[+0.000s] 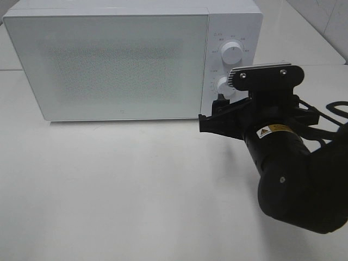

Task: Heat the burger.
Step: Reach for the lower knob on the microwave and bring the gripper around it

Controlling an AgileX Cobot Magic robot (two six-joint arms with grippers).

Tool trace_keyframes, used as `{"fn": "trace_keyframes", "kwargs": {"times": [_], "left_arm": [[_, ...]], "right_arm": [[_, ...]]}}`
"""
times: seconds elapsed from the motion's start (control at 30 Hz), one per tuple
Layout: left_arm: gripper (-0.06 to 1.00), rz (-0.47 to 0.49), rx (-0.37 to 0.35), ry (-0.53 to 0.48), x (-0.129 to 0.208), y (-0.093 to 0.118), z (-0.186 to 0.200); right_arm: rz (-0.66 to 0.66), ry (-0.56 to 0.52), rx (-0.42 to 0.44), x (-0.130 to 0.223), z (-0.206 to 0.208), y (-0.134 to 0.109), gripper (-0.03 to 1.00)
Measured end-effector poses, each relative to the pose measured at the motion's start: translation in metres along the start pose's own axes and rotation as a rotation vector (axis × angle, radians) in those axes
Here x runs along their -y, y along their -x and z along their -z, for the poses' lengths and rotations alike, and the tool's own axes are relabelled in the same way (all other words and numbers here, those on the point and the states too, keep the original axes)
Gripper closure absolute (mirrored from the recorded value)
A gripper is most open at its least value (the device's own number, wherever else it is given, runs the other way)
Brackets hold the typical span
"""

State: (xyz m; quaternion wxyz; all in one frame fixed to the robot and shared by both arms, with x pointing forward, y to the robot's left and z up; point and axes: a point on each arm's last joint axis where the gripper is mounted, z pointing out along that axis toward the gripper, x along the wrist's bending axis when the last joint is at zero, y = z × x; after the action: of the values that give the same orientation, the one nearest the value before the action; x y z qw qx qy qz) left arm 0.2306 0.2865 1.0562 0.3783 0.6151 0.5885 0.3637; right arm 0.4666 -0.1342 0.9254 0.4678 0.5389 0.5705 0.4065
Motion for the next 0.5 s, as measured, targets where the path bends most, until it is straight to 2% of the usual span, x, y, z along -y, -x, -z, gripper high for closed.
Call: {"fn": "trace_keyframes", "kwargs": {"times": [0.13, 0.43, 0.5], "left_arm": [[-0.03, 0.000, 0.000, 0.000, 0.0000, 0.0000, 0.0000], [-0.03, 0.000, 0.000, 0.000, 0.0000, 0.0000, 0.0000], [-0.03, 0.000, 0.000, 0.000, 0.0000, 0.0000, 0.0000]], "right_arm": [[-0.006, 0.007, -0.005, -0.0012, -0.0047, -0.0071, 0.21], [-0.007, 0.006, 0.000, -0.0013, -0.0048, -0.0069, 0.21], [-0.050, 0.006, 0.004, -0.0018, -0.0051, -0.0070, 0.21]]}}
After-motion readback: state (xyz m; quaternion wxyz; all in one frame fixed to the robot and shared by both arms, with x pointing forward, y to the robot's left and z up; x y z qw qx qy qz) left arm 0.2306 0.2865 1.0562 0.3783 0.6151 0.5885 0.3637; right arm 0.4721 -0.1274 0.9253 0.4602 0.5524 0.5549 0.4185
